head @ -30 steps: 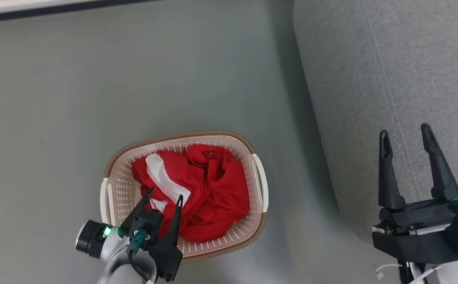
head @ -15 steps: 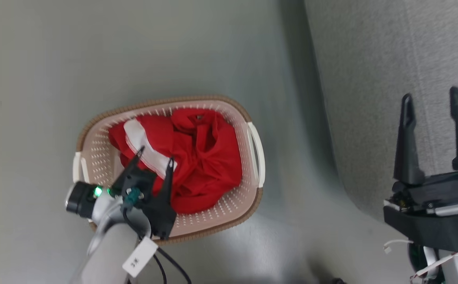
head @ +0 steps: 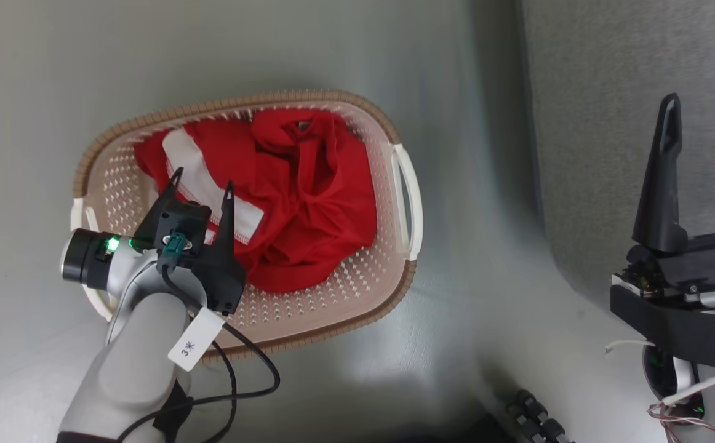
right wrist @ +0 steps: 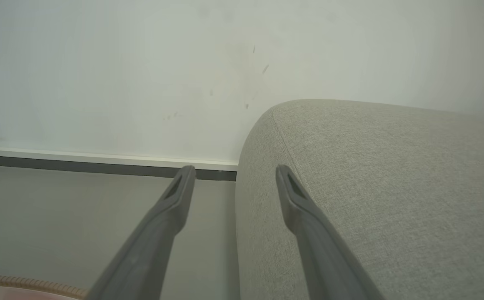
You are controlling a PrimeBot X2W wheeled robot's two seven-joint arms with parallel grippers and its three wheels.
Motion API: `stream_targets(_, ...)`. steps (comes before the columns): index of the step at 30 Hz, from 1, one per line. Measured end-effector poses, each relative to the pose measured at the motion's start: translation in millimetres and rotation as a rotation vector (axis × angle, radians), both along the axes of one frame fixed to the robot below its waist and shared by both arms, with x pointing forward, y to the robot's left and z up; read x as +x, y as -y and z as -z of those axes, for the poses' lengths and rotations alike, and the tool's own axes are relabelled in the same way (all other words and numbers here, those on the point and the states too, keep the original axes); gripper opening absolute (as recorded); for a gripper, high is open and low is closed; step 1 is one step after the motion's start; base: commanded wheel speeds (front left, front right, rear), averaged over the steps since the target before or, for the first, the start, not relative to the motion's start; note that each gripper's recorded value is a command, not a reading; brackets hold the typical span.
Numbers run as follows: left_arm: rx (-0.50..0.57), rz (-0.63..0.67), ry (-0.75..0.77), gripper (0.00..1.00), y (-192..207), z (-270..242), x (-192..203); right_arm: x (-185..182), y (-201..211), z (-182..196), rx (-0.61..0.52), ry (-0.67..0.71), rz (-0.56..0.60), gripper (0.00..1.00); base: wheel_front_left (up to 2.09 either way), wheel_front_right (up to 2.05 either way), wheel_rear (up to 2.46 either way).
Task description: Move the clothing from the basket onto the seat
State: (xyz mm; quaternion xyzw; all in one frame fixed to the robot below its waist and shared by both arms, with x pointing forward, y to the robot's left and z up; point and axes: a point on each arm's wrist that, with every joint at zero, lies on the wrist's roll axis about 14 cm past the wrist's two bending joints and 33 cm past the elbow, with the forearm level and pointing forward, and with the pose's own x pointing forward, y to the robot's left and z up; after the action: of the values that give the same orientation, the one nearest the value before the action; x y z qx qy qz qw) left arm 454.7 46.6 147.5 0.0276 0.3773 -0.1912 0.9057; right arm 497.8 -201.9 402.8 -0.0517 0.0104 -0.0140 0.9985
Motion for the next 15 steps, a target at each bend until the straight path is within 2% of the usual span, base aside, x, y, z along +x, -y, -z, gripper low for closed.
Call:
stream_targets(6, 0.038, 0.016, -0.016, 1.00, -3, 19, -2, 4, -3, 23, 0.005, -0.042, -0.001, 1.00, 0.00, 0.00, 0.00)
stream_targets(15, 0.070, 0.026, -0.016, 1.00, -5, 30, 1, 5, -5, 37, 0.012, -0.070, -0.001, 1.00, 0.00, 0.00, 0.00)
